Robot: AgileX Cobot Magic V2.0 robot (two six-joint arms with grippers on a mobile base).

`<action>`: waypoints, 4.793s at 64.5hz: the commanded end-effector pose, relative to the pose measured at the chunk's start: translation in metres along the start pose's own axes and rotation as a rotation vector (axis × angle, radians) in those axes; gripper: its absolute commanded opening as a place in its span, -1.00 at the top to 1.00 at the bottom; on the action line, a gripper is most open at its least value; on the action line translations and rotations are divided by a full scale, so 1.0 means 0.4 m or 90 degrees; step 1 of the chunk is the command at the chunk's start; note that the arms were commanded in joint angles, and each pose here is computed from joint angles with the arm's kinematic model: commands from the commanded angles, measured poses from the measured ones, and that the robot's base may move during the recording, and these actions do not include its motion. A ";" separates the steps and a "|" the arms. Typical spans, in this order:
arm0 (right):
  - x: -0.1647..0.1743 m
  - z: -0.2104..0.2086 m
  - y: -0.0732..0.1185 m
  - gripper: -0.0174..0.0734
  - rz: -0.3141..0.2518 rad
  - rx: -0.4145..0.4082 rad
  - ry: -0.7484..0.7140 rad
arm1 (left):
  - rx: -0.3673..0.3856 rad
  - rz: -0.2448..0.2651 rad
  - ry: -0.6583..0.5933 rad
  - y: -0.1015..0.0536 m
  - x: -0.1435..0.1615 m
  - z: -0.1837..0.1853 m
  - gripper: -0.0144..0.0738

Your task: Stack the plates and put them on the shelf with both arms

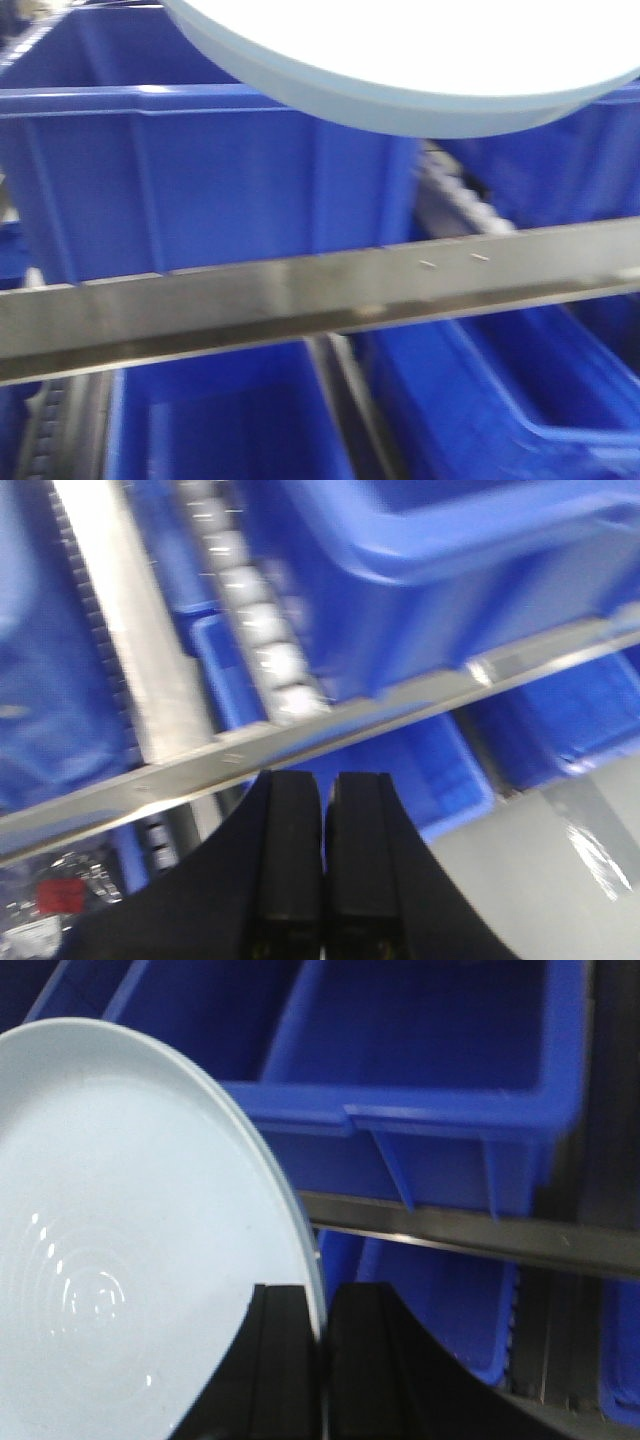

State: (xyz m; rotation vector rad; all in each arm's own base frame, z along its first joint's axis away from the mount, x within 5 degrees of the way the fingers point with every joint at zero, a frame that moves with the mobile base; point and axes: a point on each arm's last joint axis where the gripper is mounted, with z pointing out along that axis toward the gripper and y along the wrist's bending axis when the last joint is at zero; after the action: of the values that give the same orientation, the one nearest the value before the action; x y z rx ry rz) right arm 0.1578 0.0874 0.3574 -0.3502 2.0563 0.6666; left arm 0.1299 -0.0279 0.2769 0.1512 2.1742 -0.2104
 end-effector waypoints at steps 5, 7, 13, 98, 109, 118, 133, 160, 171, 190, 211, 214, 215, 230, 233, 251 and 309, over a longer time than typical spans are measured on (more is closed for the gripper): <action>-0.038 -0.021 0.009 0.49 0.007 -0.002 -0.071 | 0.000 -0.011 -0.063 -0.001 -0.037 -0.010 0.48; -0.038 -0.021 0.009 0.49 0.007 -0.002 -0.071 | 0.000 -0.011 -0.063 -0.001 -0.037 -0.010 0.48; -0.038 -0.021 0.009 0.49 0.007 -0.002 -0.071 | 0.000 -0.011 -0.063 -0.001 -0.037 -0.010 0.48; -0.038 -0.021 0.009 0.49 0.007 -0.002 -0.071 | 0.000 -0.011 -0.063 -0.001 -0.037 -0.010 0.48; -0.039 -0.021 0.009 0.49 0.008 -0.001 -0.075 | 0.000 -0.011 -0.063 -0.001 -0.037 -0.010 0.48; -0.058 -0.025 0.013 0.49 0.016 -0.004 -0.095 | 0.000 -0.011 -0.063 -0.001 -0.037 -0.010 0.48; -0.170 0.000 0.033 0.49 0.028 -0.024 -0.101 | 0.000 -0.011 -0.063 -0.001 -0.037 -0.010 0.48; -0.309 0.219 -0.110 0.49 0.068 0.050 -0.036 | 0.000 -0.011 -0.063 -0.001 -0.037 -0.010 0.48; -0.290 0.352 -0.178 0.49 0.077 0.073 0.028 | 0.000 -0.011 -0.063 -0.001 -0.037 -0.010 0.48; -0.241 0.467 -0.238 0.48 0.092 0.085 0.107 | 0.000 -0.011 -0.062 -0.001 -0.037 -0.010 0.48; -0.263 0.451 -0.223 -0.42 0.069 0.076 0.121 | 0.000 -0.011 -0.062 -0.001 -0.037 -0.010 0.48; -0.266 0.448 -0.221 -0.60 0.065 0.075 0.124 | 0.000 -0.011 -0.062 -0.001 -0.037 -0.010 0.48; -0.267 0.447 -0.220 -0.63 0.064 0.074 0.125 | 0.000 -0.011 -0.062 -0.001 -0.037 -0.010 0.48; -0.307 0.399 -0.191 -0.61 0.018 0.063 0.103 | 0.000 -0.011 -0.062 -0.001 -0.037 -0.010 0.48; -0.321 0.372 -0.177 -0.52 -0.001 0.063 0.088 | 0.000 -0.011 -0.062 -0.001 -0.037 -0.010 0.48; -0.348 0.191 -0.105 0.36 -0.069 0.092 -0.014 | 0.000 -0.011 -0.062 -0.001 -0.037 -0.010 0.48; 0.182 -0.115 -0.099 0.49 -0.088 0.204 -0.271 | 0.000 -0.011 -0.062 -0.001 -0.037 -0.010 0.48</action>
State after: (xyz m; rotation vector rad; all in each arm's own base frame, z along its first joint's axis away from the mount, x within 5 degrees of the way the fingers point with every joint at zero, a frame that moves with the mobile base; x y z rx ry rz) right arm 0.1076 0.0337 0.2907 -0.1862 1.7949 0.3144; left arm 0.1303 -0.0279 0.2768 0.1508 2.1731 -0.2102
